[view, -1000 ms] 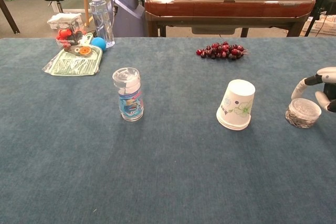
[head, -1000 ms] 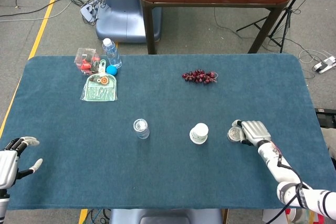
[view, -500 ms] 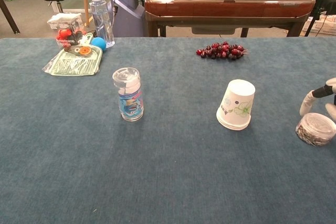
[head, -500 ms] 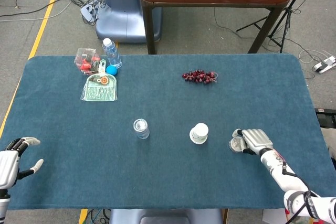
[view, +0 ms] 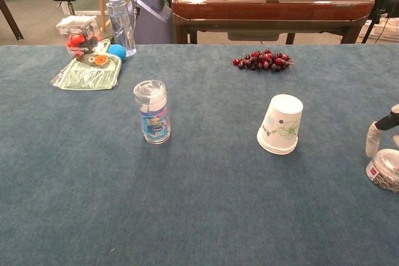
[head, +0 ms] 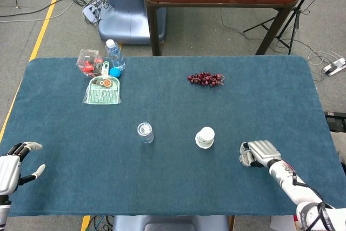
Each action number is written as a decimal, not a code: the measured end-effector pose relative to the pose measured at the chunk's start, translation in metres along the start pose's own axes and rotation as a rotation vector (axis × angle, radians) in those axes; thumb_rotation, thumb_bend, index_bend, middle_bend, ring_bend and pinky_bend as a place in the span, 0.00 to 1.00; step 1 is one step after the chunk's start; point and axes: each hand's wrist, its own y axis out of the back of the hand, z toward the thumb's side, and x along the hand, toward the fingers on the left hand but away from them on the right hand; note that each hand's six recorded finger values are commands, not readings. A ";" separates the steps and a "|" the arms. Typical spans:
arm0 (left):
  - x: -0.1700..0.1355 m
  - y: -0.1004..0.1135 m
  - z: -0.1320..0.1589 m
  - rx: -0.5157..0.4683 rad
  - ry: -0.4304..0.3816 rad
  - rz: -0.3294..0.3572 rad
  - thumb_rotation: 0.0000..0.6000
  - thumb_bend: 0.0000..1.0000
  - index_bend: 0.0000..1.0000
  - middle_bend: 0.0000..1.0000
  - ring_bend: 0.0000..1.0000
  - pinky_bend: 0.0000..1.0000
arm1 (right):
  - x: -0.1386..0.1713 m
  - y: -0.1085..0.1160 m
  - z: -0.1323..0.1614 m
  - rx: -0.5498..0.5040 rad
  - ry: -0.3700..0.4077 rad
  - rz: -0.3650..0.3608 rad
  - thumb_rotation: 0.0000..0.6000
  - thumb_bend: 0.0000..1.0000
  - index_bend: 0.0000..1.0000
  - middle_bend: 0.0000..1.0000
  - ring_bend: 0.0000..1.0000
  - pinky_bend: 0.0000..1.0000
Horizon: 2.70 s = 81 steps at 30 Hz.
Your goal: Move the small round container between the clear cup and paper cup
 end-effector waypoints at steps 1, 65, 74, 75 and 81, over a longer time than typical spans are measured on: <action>0.000 0.000 0.000 0.000 0.000 0.000 1.00 0.24 0.35 0.35 0.30 0.55 | 0.000 0.001 0.000 0.003 0.001 -0.010 1.00 0.93 0.38 0.98 1.00 1.00; -0.003 0.005 0.008 -0.017 -0.021 0.006 1.00 0.24 0.35 0.35 0.30 0.55 | 0.005 -0.002 -0.062 0.417 0.037 -0.539 1.00 0.00 0.99 1.00 1.00 1.00; -0.003 0.007 0.007 -0.019 -0.016 0.008 1.00 0.24 0.35 0.35 0.30 0.55 | 0.002 -0.008 -0.062 0.403 0.023 -0.513 1.00 0.00 1.00 1.00 1.00 1.00; -0.003 0.007 0.007 -0.019 -0.015 0.007 1.00 0.24 0.36 0.35 0.30 0.55 | 0.001 -0.009 -0.061 0.400 0.023 -0.508 1.00 0.00 1.00 1.00 1.00 1.00; -0.002 0.007 0.006 -0.019 -0.011 0.004 1.00 0.24 0.36 0.35 0.30 0.55 | -0.007 -0.015 -0.058 0.391 0.032 -0.492 1.00 0.00 1.00 1.00 1.00 1.00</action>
